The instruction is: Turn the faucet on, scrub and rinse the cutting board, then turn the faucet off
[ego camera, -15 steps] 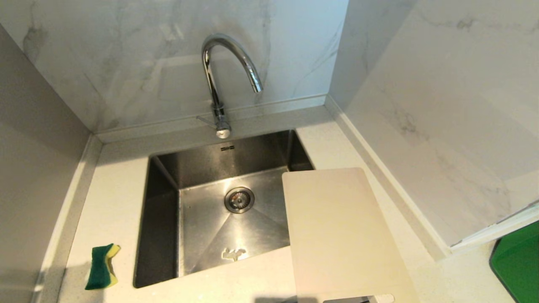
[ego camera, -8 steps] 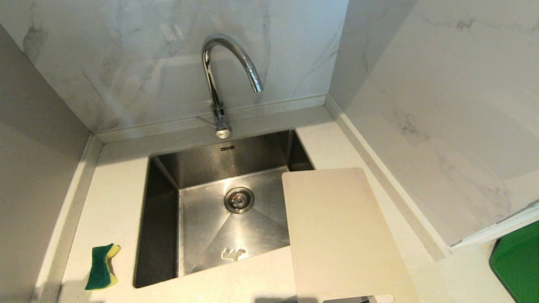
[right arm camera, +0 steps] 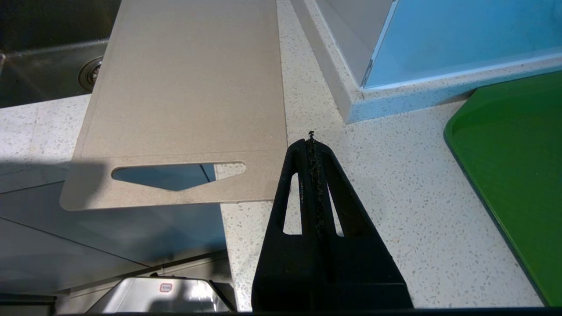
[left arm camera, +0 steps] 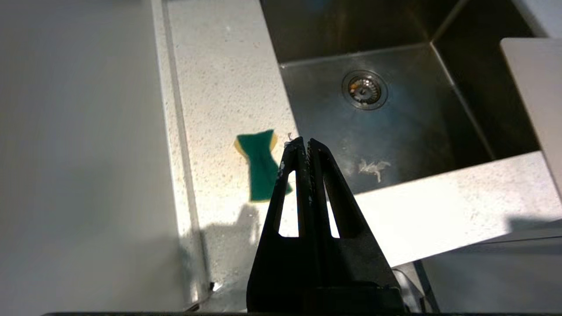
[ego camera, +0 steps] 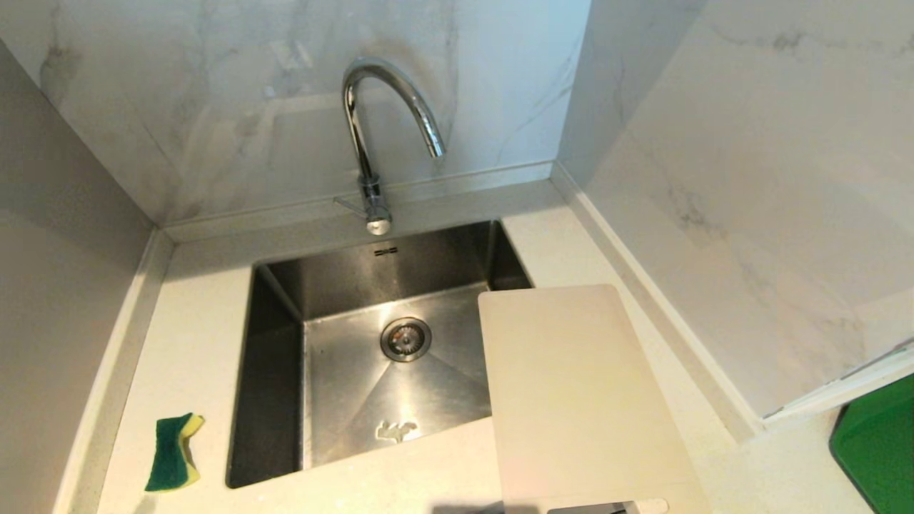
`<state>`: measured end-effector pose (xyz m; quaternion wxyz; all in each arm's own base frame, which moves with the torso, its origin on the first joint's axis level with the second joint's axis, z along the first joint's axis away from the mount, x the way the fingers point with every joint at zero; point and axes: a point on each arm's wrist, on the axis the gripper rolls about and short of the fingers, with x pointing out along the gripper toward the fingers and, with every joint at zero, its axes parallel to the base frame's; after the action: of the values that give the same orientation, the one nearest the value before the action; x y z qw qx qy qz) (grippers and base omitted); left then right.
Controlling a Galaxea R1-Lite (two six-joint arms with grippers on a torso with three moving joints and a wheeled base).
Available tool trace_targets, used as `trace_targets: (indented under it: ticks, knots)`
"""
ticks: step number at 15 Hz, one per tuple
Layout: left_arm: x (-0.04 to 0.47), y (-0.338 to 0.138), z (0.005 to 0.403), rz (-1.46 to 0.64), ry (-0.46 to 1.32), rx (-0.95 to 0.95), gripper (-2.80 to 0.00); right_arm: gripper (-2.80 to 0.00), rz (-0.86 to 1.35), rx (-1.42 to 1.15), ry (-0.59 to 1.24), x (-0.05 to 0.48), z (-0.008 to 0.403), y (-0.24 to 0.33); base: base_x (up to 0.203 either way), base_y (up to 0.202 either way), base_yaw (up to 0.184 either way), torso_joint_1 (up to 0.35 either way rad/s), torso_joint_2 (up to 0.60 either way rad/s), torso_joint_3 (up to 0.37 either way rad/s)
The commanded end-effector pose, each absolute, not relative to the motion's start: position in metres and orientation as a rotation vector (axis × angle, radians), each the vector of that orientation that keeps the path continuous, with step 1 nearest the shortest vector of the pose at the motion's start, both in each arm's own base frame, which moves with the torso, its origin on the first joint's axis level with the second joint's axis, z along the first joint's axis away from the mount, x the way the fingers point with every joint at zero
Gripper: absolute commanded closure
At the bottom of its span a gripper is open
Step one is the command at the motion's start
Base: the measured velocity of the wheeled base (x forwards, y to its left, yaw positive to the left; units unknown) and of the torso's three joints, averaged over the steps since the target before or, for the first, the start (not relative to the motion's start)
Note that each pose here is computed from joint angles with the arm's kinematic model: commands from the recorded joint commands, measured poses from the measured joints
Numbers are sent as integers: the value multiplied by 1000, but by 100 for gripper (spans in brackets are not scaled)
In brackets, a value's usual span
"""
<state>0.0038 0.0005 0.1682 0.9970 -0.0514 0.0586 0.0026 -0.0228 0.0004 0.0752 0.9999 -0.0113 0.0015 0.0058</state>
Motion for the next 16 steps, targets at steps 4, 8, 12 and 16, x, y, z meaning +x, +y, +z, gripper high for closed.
trace_targets:
  ticks: [4, 8, 12, 16]
  knots:
    - [-12, 1, 119, 29, 65, -52, 0, 0, 12, -23, 3, -23, 75, 0, 0, 0, 0, 0, 0, 0]
    - [-17, 1, 90, 9, -25, 62, 0, 0, 12, -23, 4, -23, 75, 0, 0, 0, 0, 0, 0, 0]
    - [-23, 0, 75, -6, -5, 21, 0, 0, 12, -23, 4, -23, 75, 0, 0, 0, 0, 0, 0, 0]
    - [-23, 0, 75, -3, -3, 5, 0, 0, 12, -23, 4, -23, 75, 0, 0, 0, 0, 0, 0, 0]
